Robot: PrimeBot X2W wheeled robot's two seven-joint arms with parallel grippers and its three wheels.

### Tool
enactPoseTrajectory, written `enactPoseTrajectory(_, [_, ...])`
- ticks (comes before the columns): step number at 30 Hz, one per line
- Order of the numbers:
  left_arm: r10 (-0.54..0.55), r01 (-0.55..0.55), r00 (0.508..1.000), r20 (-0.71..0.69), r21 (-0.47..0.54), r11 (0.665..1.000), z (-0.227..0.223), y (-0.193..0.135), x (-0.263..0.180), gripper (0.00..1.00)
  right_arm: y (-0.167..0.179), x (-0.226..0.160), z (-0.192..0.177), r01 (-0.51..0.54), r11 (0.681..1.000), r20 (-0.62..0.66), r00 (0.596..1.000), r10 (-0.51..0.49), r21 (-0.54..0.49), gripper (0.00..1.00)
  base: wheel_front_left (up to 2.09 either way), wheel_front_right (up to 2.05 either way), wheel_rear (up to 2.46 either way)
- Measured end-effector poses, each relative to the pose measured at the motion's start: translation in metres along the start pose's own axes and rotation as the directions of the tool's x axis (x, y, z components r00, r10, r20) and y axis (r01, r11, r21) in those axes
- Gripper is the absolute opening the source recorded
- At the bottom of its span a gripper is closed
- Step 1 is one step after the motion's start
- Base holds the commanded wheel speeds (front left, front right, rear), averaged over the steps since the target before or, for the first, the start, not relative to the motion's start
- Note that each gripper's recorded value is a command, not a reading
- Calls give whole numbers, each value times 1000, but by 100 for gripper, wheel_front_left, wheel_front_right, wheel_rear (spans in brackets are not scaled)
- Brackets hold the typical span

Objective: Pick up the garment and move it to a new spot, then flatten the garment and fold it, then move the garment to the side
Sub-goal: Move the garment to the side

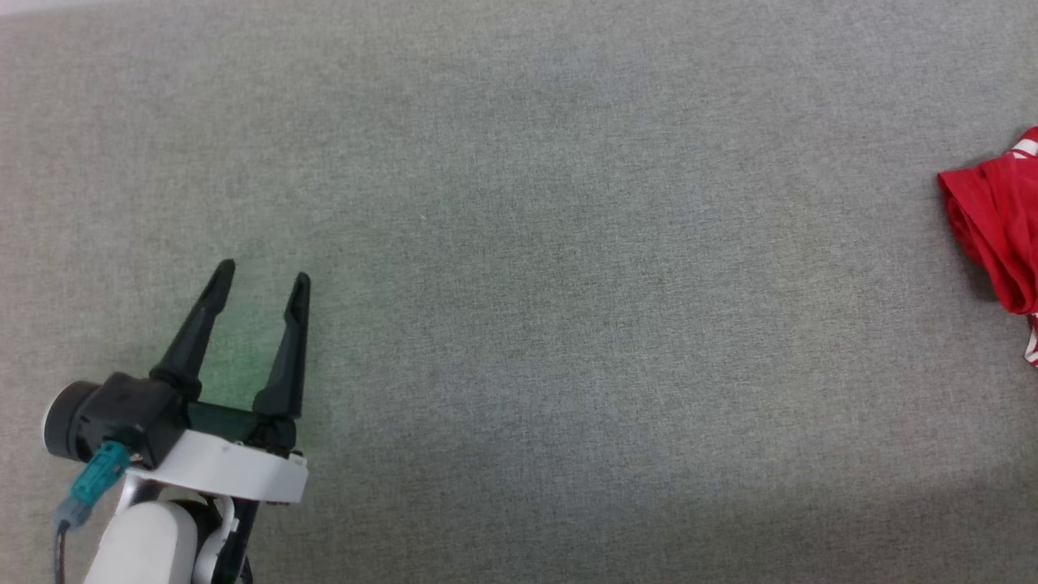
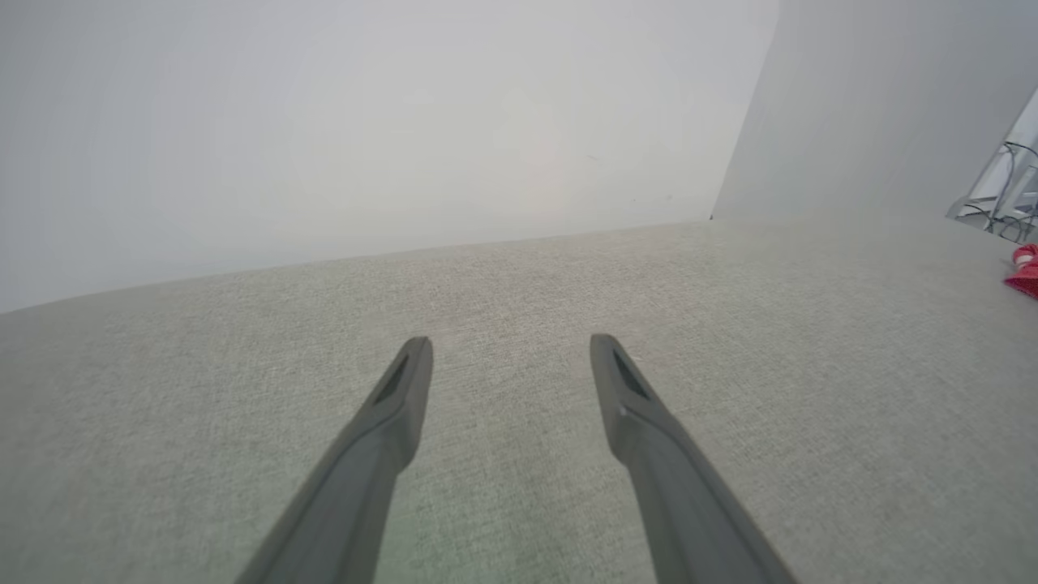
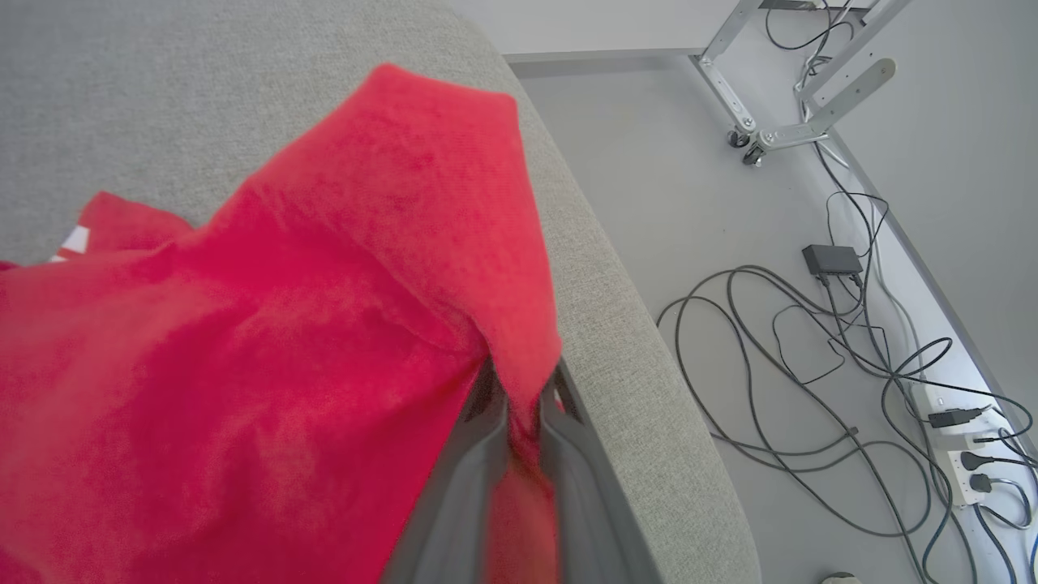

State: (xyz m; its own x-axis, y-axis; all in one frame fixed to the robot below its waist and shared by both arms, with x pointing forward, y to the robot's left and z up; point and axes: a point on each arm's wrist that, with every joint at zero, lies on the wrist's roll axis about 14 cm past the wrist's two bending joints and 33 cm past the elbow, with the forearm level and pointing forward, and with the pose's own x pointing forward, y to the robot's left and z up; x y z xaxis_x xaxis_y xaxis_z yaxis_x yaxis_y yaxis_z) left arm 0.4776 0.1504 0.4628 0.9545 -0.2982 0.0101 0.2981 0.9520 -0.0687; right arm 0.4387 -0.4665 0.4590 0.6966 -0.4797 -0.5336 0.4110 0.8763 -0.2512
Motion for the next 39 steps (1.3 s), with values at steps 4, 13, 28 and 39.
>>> enactPoseTrajectory(4, [-19,19,1000,-3,5,1000,0,-4,-1,100,1,3,2,4,1000,17,1000,-4,-7,20,0,0,0])
enactPoseTrajectory(13, [-45,44,999,16,43,998,11,-17,-12,100,-5,-10,5,8,999,39,999,-6,-41,100,0,0,0])
enactPoseTrajectory(28, [93,-100,991,95,66,993,52,8,-52,100,118,-56,18,-322,947,169,932,319,-15,100,0,0,0])
enactPoseTrajectory(39, [189,-203,968,164,80,976,82,32,-85,100,225,-133,43,-579,811,396,727,561,-86,100,0,0,0])
